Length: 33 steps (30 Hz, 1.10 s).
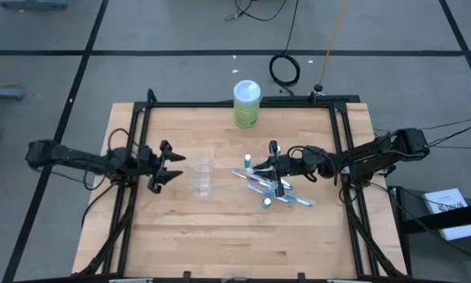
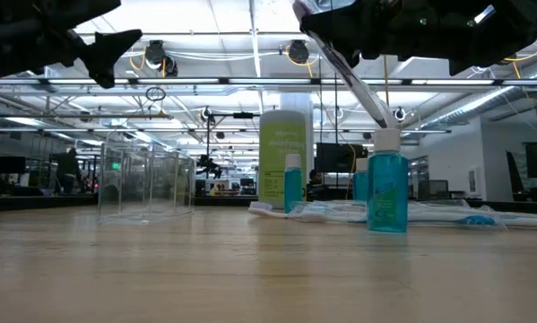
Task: Pick & Place toothbrushing station
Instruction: Put the purple toothbrush into the transparent organizer
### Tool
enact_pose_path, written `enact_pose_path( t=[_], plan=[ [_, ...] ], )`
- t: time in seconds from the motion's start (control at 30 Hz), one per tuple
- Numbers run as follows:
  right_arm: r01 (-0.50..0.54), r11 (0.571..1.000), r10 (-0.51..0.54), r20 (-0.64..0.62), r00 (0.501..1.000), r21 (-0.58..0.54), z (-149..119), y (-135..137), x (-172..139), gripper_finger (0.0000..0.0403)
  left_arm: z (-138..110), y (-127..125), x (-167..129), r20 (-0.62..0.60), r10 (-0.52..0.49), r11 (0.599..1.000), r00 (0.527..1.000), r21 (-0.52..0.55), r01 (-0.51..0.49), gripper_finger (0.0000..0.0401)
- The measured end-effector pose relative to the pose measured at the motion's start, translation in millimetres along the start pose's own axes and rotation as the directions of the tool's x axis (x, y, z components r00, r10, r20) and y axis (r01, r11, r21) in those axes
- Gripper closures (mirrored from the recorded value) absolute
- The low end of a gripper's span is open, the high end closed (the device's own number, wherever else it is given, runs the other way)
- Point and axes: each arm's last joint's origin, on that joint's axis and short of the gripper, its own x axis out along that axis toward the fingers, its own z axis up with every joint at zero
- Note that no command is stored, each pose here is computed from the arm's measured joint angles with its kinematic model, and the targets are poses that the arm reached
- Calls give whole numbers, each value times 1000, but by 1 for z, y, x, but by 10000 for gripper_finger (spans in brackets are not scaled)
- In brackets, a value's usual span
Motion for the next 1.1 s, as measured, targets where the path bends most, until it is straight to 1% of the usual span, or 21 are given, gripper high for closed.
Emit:
enact_pose_path(
  t=[0.07, 0.13, 0.2, 0.27, 0.33, 0.4, 0.5, 0.67, 0.77, 0.87, 1.1],
  plan=[
    [0, 1000, 0, 0, 1000, 0, 0, 0, 0, 383, -5, -1, 9, -27, 37, 999, 999, 8, -37, 146],
    [0, 1000, 0, 0, 1000, 0, 0, 0, 0, 383, -10, -2, 22, -83, 65, 997, 994, 51, -61, 146],
    [0, 1000, 0, -1, 1000, 0, 0, 0, 0, 383, -16, -3, 37, -150, 71, 989, 986, 137, -50, 146],
    [0, 1000, 0, -3, 1000, 0, 0, 0, 0, 383, -16, -6, 58, -179, 68, 975, 982, 221, -27, 146],
    [-1, 1000, 1, -6, 1000, 1, -1, 0, 0, 383, -17, -9, 80, -199, 54, 963, 978, 270, 1, 146],
    [-1, 1000, 1, -7, 1000, 1, -1, 0, 0, 383, -15, -13, 103, -204, 32, 961, 978, 277, 26, 146],
    [-1, 1000, 1, -7, 1000, 8, -1, 0, 0, 383, -9, -17, 137, -169, 21, 962, 985, 272, 26, 146],
    [-10, 1000, 10, -6, 1000, 8, -1, 3, 0, 383, -3, -21, 178, -154, 21, 961, 988, 276, 23, 146],
    [-21, 1000, 21, -5, 1000, 4, 0, 6, 0, 383, -6, -21, 193, -166, 56, 956, 985, 294, -5, 146],
    [-28, 1000, 28, 2, 1000, 2, 0, 8, 0, 383, -14, -19, 202, -198, 109, 946, 974, 320, -41, 146],
    [-33, 999, 33, 3, 999, -16, 1, 9, 1, 383, -29, -18, 219, -212, 110, 949, 971, 314, -39, 146]
  ],
)
